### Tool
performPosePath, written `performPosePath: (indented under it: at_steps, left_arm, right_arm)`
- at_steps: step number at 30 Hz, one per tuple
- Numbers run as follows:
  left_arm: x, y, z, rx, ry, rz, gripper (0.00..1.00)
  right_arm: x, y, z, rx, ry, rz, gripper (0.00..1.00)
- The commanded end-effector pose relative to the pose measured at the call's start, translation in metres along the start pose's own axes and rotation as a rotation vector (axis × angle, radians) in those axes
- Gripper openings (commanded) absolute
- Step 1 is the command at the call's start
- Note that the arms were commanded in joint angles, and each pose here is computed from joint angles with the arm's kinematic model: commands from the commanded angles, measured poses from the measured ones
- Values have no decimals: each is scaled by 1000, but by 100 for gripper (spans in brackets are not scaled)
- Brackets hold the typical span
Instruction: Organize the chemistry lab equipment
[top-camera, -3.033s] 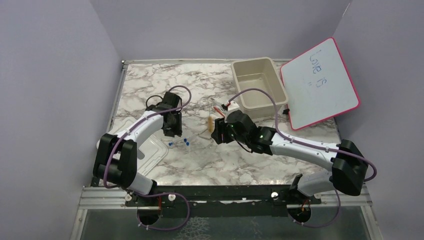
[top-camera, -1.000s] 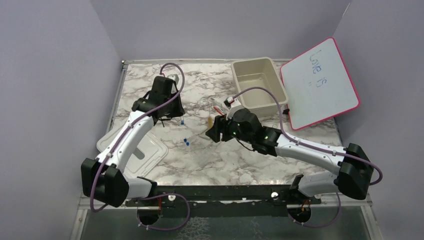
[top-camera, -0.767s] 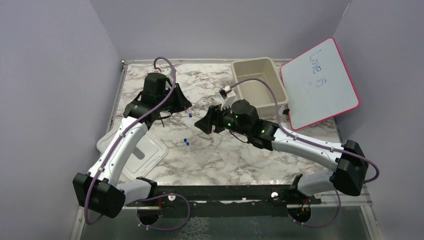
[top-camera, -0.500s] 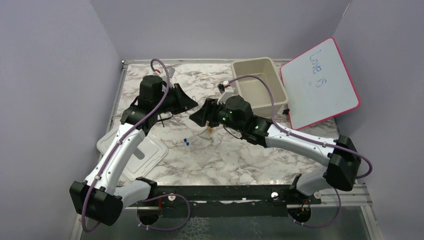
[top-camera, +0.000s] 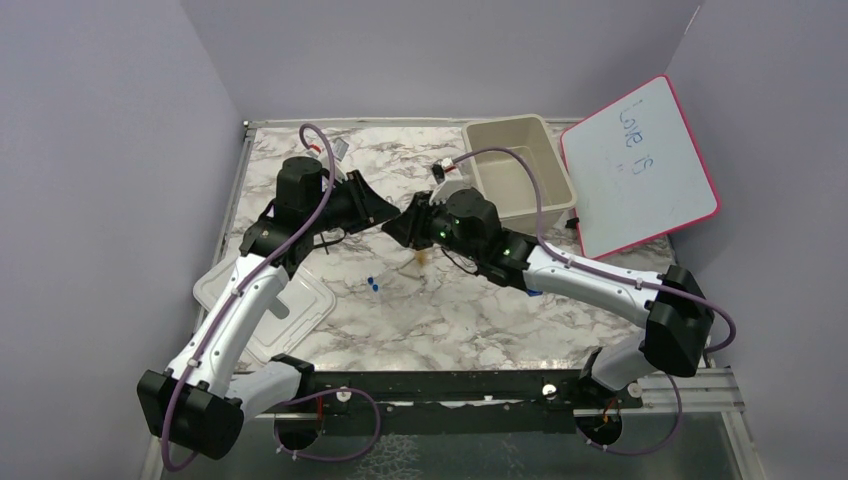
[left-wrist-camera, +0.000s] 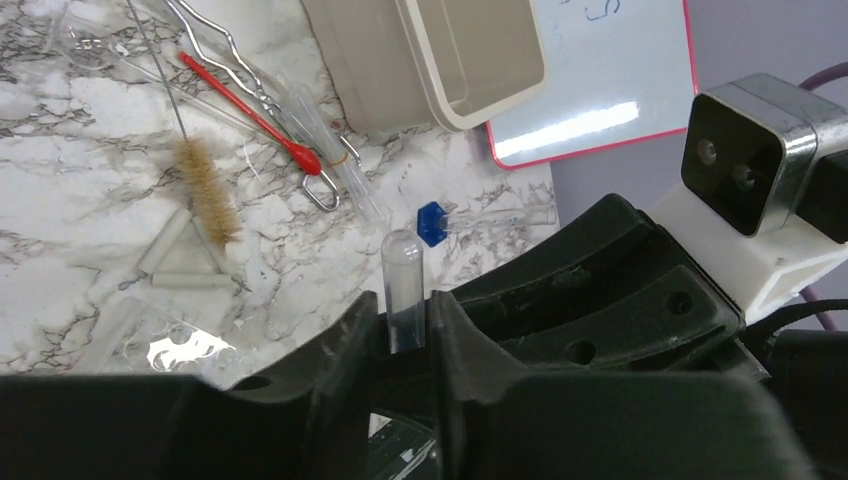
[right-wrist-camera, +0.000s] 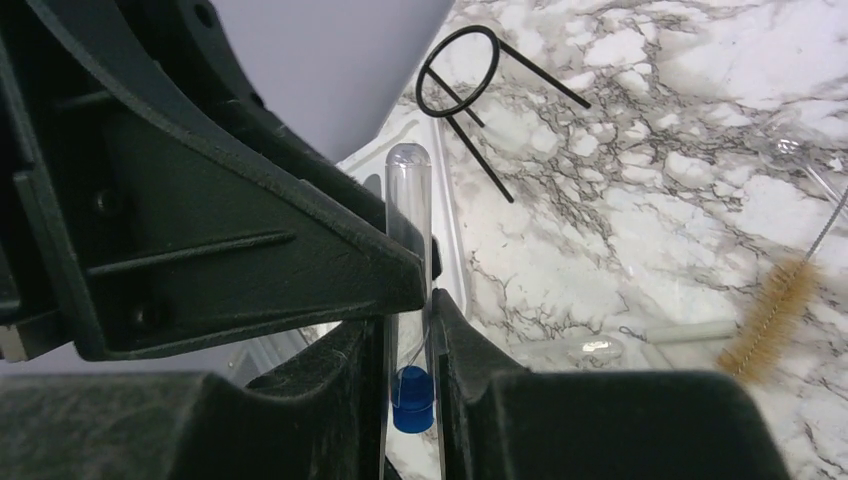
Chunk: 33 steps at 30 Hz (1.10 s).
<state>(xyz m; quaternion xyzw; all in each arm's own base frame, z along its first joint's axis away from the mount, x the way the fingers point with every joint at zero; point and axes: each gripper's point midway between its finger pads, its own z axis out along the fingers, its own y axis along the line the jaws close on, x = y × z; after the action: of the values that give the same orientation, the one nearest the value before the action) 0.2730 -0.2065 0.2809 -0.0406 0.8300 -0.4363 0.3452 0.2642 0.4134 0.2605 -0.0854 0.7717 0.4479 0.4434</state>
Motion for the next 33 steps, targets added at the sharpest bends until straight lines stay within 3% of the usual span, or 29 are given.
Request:
performPosePath:
  at_steps: [1, 4, 6, 10, 14, 16, 24, 33]
  left_arm:
    - [0, -10, -6, 39, -14, 23, 40]
    - [-1, -10, -8, 38, -25, 34, 60]
    - [1, -14, -8, 64, -10, 44, 68]
    - [13, -31, -9, 177, 73, 73, 74]
    - [26, -36, -11, 241, 135, 87, 74]
    - [31, -37, -11, 263, 162, 86, 69]
    - [44, -35, -17, 291, 201, 124, 33]
    - [51, -36, -23, 299, 214, 116, 9]
  right_arm:
    - [-20, 15, -5, -102, -64, -104, 23]
    - [-16, 16, -19, -185, -41, -210, 22]
    - [-9, 15, -29, -238, -12, -304, 22]
    - [3, 16, -52, -349, 49, -513, 21]
    - [6, 17, -63, -384, 78, -621, 21]
    - [7, 18, -65, -400, 92, -658, 21]
    - [8, 2, -56, -333, 139, -736, 22]
    - [6, 2, -53, -326, 147, -742, 26]
